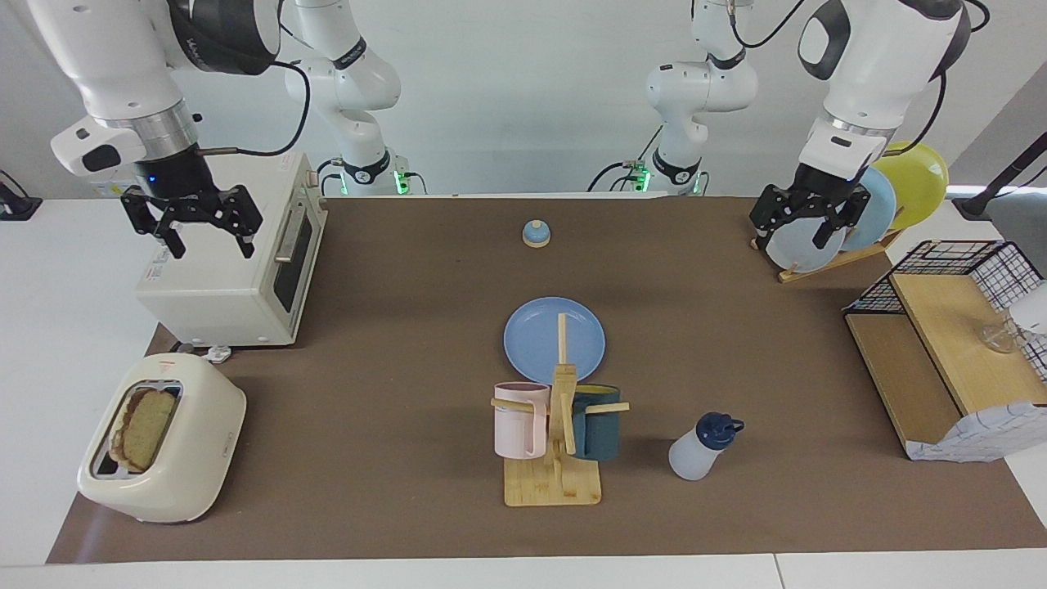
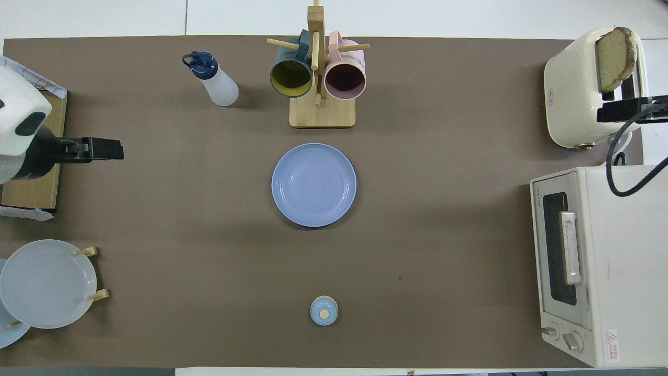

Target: Put bread on plate and add seasoning

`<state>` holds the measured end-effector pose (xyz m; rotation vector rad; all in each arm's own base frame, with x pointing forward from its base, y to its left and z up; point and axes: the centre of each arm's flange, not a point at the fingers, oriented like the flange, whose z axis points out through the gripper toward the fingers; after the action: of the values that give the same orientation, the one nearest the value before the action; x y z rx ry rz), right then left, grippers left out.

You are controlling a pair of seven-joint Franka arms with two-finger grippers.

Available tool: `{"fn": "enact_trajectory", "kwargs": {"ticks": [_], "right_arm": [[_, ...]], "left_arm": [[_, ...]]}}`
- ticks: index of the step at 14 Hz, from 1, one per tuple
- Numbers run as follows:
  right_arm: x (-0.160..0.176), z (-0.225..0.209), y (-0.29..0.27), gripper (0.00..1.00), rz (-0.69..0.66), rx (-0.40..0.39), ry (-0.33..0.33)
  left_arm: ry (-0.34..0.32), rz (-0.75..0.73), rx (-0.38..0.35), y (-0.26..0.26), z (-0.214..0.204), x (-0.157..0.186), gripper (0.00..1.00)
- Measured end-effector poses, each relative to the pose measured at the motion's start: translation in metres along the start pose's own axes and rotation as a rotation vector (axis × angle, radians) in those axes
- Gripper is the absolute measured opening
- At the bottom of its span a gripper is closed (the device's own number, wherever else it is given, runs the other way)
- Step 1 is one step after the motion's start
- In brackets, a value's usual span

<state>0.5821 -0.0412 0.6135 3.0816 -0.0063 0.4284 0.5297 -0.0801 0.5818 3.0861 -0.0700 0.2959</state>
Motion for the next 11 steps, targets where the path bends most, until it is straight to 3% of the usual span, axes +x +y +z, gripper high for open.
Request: {"fn": "enact_trajectory", "kwargs": {"ticks": [4,11], "right_arm": [[0.019,0.038,0.019,1.0,0.022,-0.015,0.097],[0.034,0.123,0.091,1.0,0.015,-0.073,0.152]], "left_arm": [[0.086,0.036,-0.015,0.019,0.035,-0.01,1.0],[0.248,0.082,-0.065,0.065,0.109,-0.018,1.0]]}}
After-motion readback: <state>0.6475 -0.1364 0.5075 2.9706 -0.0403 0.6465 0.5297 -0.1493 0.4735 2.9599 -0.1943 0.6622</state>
